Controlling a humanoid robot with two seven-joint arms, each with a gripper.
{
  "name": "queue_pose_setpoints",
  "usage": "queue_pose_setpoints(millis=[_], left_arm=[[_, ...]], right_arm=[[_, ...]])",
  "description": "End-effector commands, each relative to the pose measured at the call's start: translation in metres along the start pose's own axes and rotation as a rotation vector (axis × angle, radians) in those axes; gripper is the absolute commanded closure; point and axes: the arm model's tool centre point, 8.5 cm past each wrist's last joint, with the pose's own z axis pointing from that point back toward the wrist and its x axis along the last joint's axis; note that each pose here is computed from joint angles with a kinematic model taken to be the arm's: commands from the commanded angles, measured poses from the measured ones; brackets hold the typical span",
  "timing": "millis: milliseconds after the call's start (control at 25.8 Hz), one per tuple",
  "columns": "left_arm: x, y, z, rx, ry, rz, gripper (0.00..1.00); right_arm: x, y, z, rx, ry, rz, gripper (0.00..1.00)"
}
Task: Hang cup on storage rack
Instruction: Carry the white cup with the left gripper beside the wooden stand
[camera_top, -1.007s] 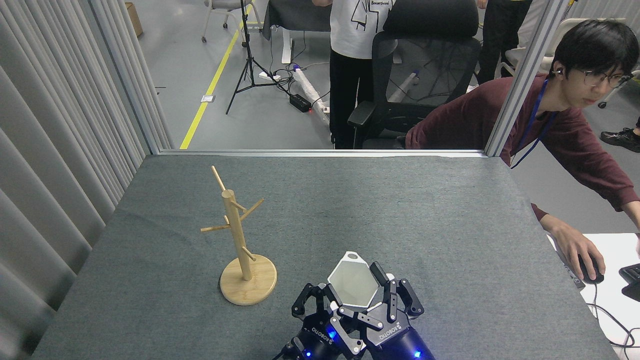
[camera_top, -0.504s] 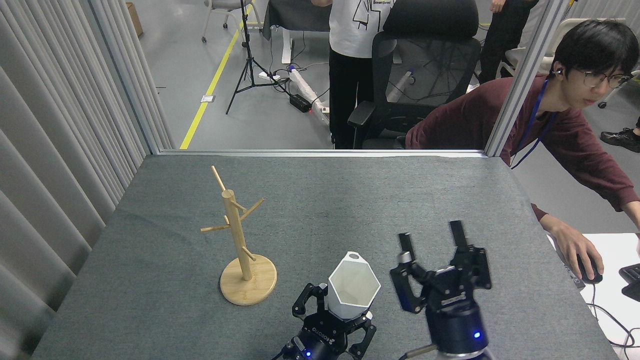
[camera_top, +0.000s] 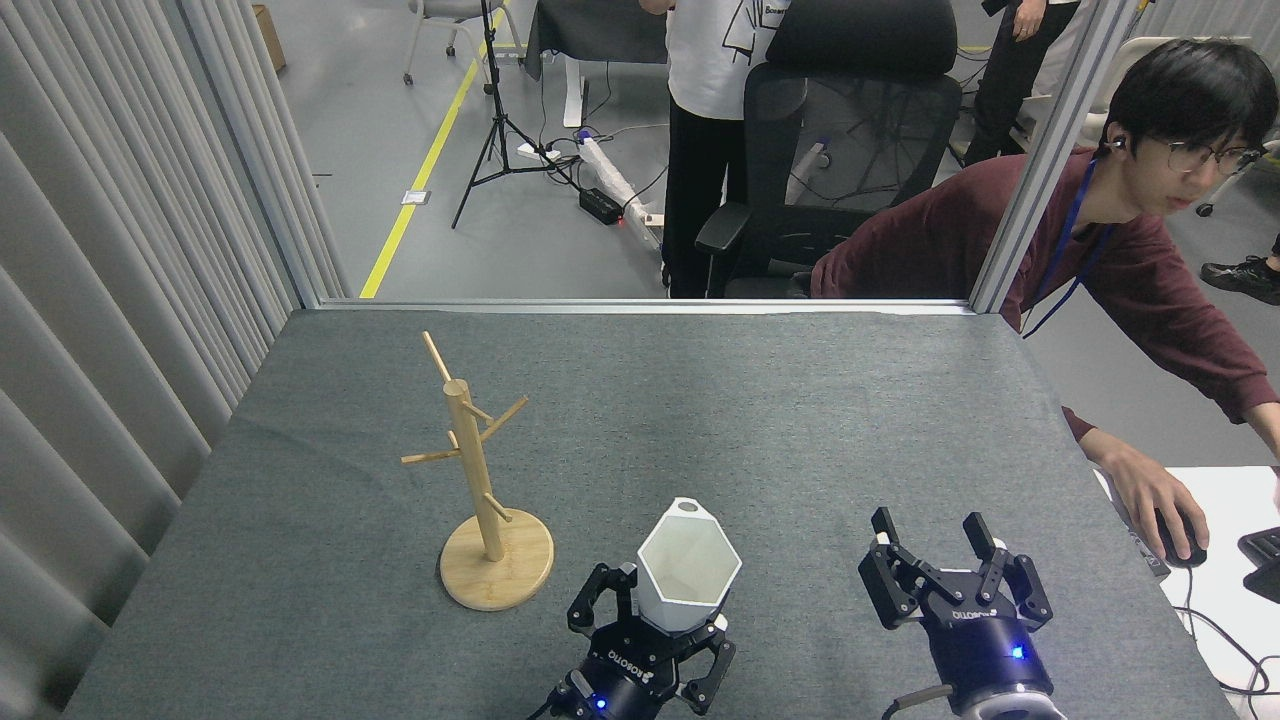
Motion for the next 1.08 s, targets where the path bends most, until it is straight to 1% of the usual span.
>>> queue_pose_setpoints(millis=[0, 77, 155, 271, 387, 542, 658, 775, 852, 930, 1046], left_arm=[[-0.02, 0.005, 0.002, 0.015, 0.056, -0.002, 0.53], [-0.031, 0.004, 0.012, 0.014, 0.089, 0.008, 0.53], [-0.043, 0.007, 0.022, 0.02, 0.11, 0.019, 0.53], [-0.052, 0.006, 0.044, 0.017, 0.131, 0.033, 0.53], [-0.058, 0.012, 0.058, 0.03, 0.159, 0.028, 0.53], [-0.086, 0.026, 0.078, 0.053, 0.241, -0.002, 0.53], [-0.12, 0.029, 0.102, 0.04, 0.348, -0.065, 0.56], [-0.143, 0.028, 0.125, 0.0, 0.4, -0.187, 0.56], [-0.158, 0.027, 0.134, -0.024, 0.441, -0.233, 0.57], [-0.171, 0.028, 0.141, -0.042, 0.48, -0.256, 0.57], [-0.18, 0.027, 0.14, -0.065, 0.496, -0.317, 0.58]], right_arm=[[-0.021, 0.012, 0.007, 0.047, 0.03, 0.017, 0.0], [-0.025, 0.014, 0.008, 0.057, 0.034, 0.019, 0.0], [-0.028, 0.013, 0.008, 0.059, 0.022, 0.034, 0.0], [-0.025, 0.014, 0.01, 0.067, -0.033, 0.048, 0.0], [-0.023, 0.014, 0.01, 0.066, -0.047, 0.051, 0.0], [-0.023, 0.014, 0.01, 0.068, -0.048, 0.055, 0.0], [-0.024, 0.015, 0.01, 0.07, -0.046, 0.059, 0.0], [-0.022, 0.018, 0.01, 0.081, -0.047, 0.057, 0.01], [-0.02, 0.019, 0.01, 0.083, -0.055, 0.057, 0.0], [-0.02, 0.02, 0.01, 0.082, -0.056, 0.057, 0.0], [-0.018, 0.02, 0.01, 0.081, -0.06, 0.057, 0.0]])
